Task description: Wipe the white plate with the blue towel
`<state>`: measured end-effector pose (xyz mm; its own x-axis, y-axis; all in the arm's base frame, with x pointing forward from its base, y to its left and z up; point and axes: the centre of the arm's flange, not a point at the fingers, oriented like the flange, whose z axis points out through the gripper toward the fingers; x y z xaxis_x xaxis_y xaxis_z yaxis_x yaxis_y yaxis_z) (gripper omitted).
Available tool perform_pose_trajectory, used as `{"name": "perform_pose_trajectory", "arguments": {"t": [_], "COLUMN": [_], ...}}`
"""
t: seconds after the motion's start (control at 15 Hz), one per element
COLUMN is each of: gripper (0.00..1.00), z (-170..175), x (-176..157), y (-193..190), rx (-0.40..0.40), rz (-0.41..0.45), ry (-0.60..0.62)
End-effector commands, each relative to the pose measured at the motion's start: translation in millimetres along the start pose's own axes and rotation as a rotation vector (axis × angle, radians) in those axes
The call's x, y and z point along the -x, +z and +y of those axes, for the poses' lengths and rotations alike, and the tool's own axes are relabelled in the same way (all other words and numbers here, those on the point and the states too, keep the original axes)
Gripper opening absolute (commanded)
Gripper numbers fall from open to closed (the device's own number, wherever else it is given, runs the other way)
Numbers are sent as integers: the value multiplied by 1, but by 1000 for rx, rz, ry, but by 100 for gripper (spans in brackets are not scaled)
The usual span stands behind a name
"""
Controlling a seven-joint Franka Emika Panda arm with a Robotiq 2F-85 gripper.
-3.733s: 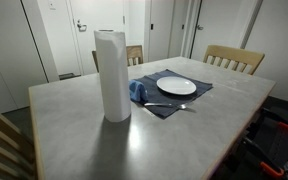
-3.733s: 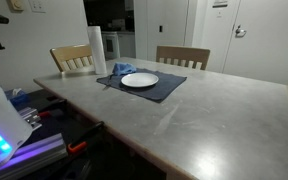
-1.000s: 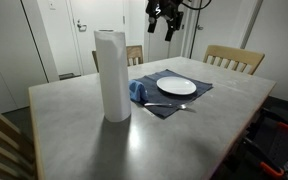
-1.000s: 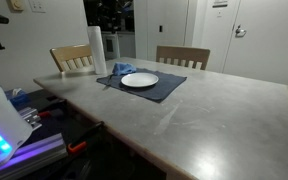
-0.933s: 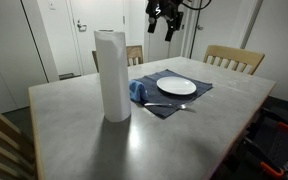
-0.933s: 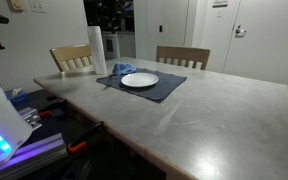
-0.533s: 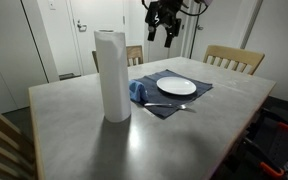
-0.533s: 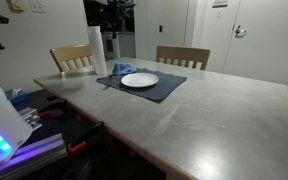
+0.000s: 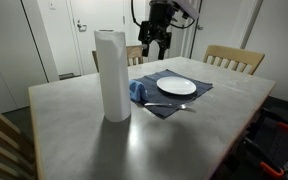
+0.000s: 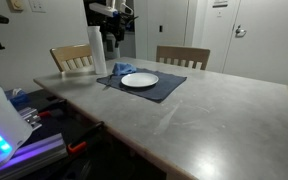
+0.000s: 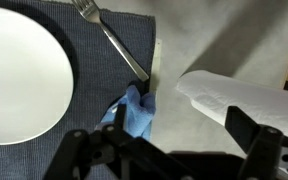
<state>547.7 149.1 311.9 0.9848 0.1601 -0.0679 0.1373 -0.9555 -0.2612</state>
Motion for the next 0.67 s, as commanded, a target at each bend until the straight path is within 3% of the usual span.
{"name": "perform_pose_trajectory", "arguments": {"t": [0.0, 0.6], "gripper": [100, 100], "z": [2, 15], "x": [-41, -97], "y": [24, 86], "rx": [40, 38], "rz": [-36, -84], "ry": [-41, -73]}}
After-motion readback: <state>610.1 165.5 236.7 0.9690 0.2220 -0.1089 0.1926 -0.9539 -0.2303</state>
